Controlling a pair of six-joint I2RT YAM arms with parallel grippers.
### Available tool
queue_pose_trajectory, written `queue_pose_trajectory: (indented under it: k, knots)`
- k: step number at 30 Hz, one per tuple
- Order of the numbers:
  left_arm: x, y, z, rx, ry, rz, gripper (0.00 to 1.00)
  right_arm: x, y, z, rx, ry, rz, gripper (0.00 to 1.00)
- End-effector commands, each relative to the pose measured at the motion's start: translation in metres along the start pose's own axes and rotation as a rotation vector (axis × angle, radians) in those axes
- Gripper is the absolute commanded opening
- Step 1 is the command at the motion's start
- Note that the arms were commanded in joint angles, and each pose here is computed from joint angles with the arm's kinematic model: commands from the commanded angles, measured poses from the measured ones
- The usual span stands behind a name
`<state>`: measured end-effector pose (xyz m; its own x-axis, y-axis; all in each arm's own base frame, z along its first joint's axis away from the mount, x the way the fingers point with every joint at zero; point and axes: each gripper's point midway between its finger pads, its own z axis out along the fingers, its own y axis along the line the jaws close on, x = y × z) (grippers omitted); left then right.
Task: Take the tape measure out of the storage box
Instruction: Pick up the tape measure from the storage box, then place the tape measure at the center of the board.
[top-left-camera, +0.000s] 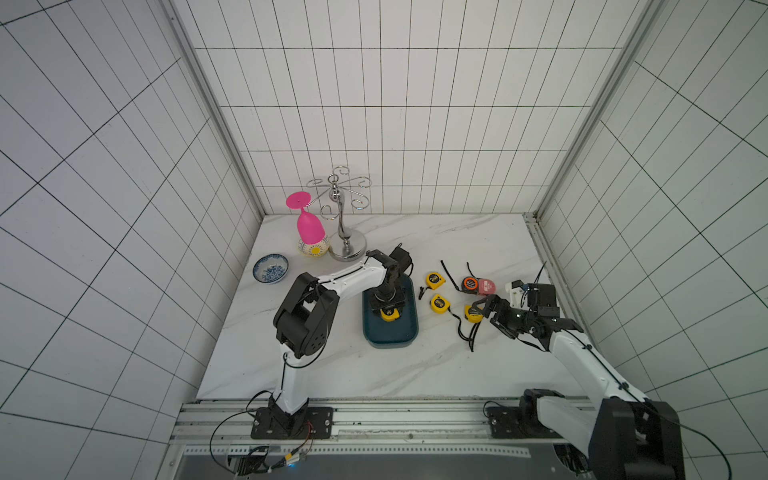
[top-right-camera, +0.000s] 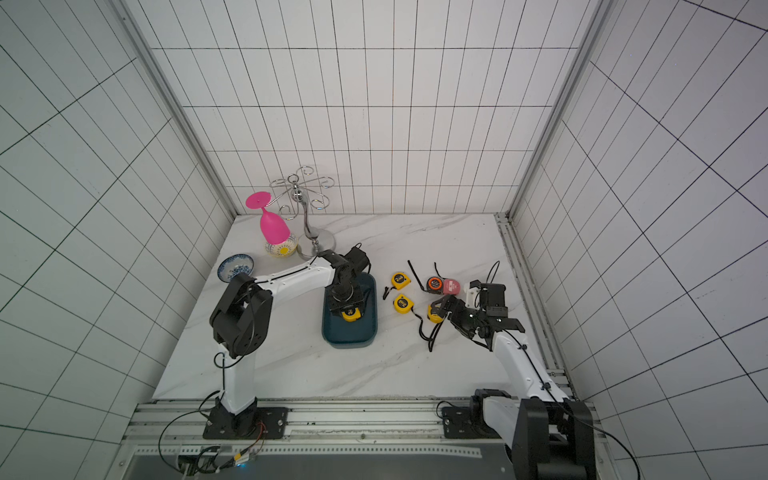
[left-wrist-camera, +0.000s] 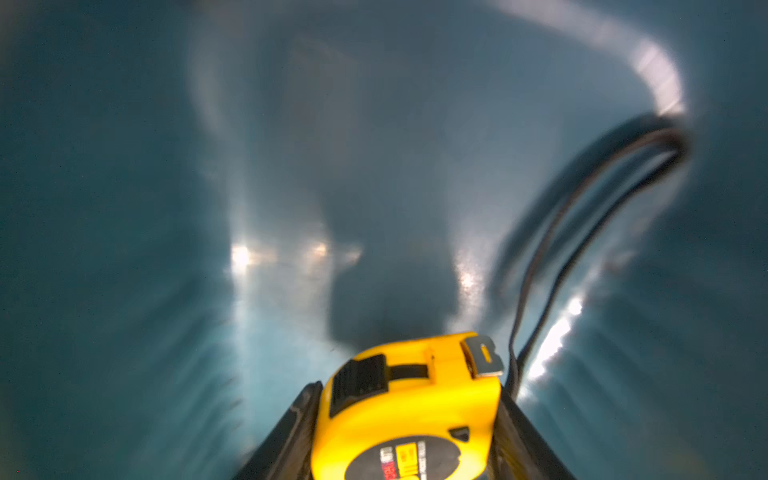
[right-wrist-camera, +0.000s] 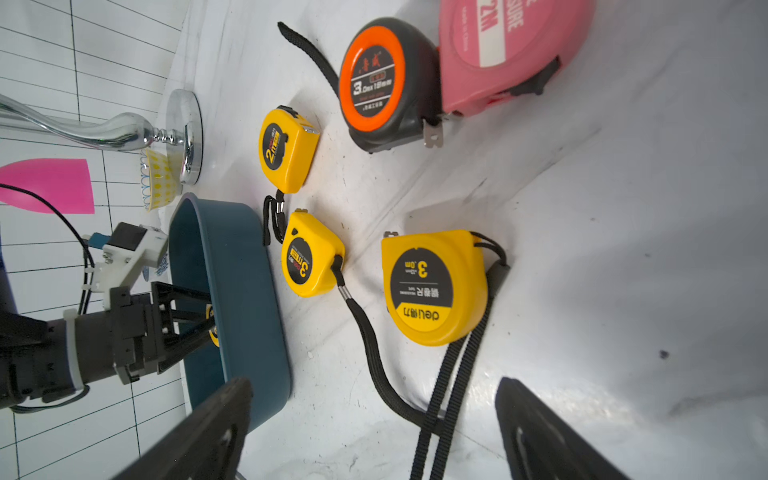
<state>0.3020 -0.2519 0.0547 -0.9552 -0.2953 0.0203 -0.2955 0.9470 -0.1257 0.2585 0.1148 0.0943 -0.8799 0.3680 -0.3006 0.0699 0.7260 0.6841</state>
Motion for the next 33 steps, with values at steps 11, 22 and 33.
queue_pose_trajectory:
  k: [11,22,33]
  knots:
    - [-0.029,-0.048,-0.125,0.269,-0.215,-0.044,0.00,-0.009,0.116,0.002,-0.238,-0.082,-0.292,0.95]
    - [-0.032,-0.095,-0.180,0.468,-0.240,-0.035,0.00,-0.014,0.180,0.003,-0.398,-0.155,-0.407,0.95]
    - [-0.008,-0.124,-0.184,0.590,-0.151,-0.030,0.00,-0.028,0.214,0.005,-0.507,-0.249,-0.468,0.95]
